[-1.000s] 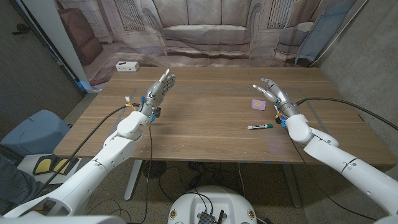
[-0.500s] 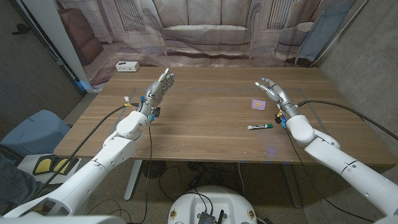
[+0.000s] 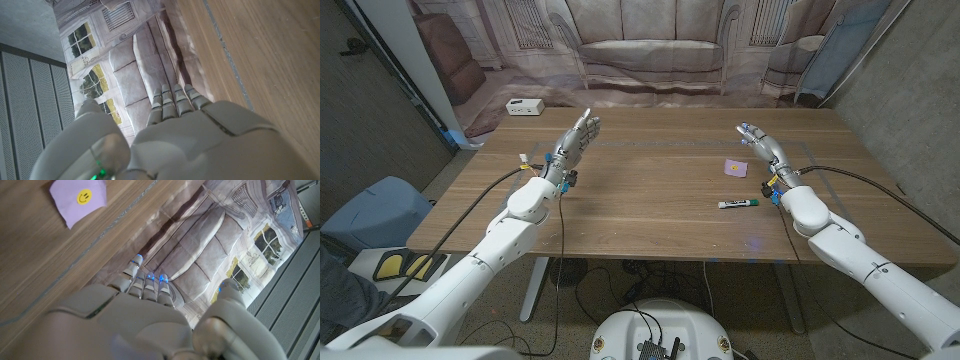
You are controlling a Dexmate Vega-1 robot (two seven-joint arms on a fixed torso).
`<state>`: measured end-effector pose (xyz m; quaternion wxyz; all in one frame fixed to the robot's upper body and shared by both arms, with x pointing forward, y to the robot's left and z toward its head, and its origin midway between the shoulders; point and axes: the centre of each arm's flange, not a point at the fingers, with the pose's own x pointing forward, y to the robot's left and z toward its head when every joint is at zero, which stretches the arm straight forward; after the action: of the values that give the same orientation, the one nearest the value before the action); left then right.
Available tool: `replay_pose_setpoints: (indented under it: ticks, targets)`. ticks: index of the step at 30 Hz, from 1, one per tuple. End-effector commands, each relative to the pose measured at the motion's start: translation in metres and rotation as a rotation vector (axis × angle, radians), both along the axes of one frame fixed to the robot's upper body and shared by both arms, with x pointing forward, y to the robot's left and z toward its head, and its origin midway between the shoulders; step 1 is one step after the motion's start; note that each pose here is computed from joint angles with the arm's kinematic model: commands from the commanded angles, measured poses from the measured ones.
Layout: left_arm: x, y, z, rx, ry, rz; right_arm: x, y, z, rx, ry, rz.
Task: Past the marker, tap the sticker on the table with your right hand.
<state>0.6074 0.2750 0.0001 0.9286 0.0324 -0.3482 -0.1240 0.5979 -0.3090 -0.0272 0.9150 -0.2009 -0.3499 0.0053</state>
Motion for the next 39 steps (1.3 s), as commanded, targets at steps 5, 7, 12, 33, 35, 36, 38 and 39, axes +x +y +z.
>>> replay_pose_setpoints:
  ticks: [5, 7, 12, 33, 35, 36, 38, 39]
  targets:
    - [0.006, -0.004, 0.013, 0.02, -0.018, -0.016, 0.001, -0.003, 0.002, 0.147, 0.015, 0.172]
    - [0.007, -0.004, 0.015, 0.022, -0.02, -0.018, 0.002, -0.001, 0.002, 0.158, 0.018, 0.191]
    - [0.008, -0.005, 0.017, 0.025, -0.021, -0.023, 0.003, 0.0, 0.002, 0.175, 0.028, 0.234]
    - [0.02, -0.012, 0.03, 0.04, -0.003, -0.052, 0.026, -0.002, -0.013, 0.283, 0.129, 0.422]
    - [0.021, -0.016, 0.028, 0.034, 0.006, -0.058, 0.028, -0.002, -0.013, 0.281, 0.138, 0.438]
    - [0.021, -0.016, 0.028, 0.034, 0.007, -0.058, 0.028, -0.002, -0.013, 0.281, 0.138, 0.44]
    - [0.02, -0.019, 0.026, 0.037, 0.015, -0.065, 0.029, -0.001, -0.012, 0.276, 0.132, 0.455]
    - [0.02, -0.02, 0.025, 0.039, 0.016, -0.067, 0.029, 0.0, -0.011, 0.272, 0.132, 0.457]
